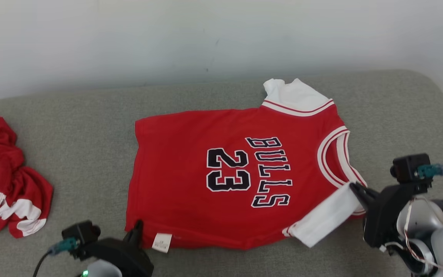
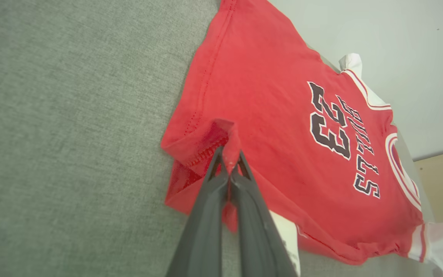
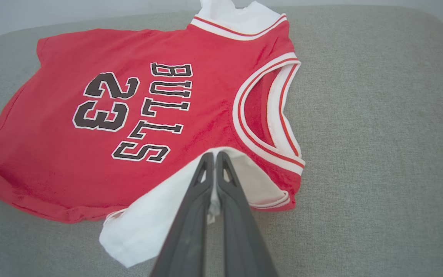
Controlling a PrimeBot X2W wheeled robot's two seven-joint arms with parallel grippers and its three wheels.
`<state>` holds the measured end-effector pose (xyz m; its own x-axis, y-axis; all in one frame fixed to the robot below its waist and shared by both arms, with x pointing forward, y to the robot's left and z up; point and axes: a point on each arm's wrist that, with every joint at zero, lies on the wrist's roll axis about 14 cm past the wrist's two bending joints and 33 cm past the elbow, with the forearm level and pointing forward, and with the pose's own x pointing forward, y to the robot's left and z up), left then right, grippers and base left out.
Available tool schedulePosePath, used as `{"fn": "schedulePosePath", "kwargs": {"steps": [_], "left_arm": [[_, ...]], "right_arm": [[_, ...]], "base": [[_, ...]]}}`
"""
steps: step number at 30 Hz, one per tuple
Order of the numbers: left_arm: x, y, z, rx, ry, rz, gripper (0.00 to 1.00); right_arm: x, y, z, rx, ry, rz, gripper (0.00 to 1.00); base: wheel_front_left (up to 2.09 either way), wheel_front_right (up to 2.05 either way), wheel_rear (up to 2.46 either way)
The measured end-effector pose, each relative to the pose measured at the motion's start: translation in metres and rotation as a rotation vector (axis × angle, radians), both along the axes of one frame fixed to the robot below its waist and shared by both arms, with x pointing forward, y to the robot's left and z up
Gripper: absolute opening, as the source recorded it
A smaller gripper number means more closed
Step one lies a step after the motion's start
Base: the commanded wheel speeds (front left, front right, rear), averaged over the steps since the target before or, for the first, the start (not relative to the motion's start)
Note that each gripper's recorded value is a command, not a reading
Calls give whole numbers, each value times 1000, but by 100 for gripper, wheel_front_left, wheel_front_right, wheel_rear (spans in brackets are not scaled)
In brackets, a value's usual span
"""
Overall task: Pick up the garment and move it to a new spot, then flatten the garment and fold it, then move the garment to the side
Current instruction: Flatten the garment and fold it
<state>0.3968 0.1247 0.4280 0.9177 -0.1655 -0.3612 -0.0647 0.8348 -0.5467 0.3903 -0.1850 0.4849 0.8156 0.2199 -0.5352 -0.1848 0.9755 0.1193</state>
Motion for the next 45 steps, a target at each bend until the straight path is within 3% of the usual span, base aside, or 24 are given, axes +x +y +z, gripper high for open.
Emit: {"fn": "schedulePosePath", "kwargs": {"steps": [11,19,34,40,41,42,45], "left_arm": [[39,8,0,40,83,62,0],[51,10,-9,61,103,72,0],[73,12,-3,82,66,74,0],[84,12,-2,107,40,73,0],[85,13,-1,121,33,71,63],[85,14,-3,131,35,71,100],[84,16,-5,159,30,75,100]], "right_arm": [[71,14,15,-2,-140,42,0],[97,19,16,6,-214,55,0],[117,9,12,6,-254,30,0],[119,4,-11,7,-197,-7,0],[119,4,-16,10,-181,-13,98],[119,7,-17,15,-182,-12,100],[124,15,-7,45,-240,-16,100]], "base": [[0,0,0],[0,0,0],[0,0,0],[0,0,0],[0,0,0],[0,0,0],[0,0,0]]}}
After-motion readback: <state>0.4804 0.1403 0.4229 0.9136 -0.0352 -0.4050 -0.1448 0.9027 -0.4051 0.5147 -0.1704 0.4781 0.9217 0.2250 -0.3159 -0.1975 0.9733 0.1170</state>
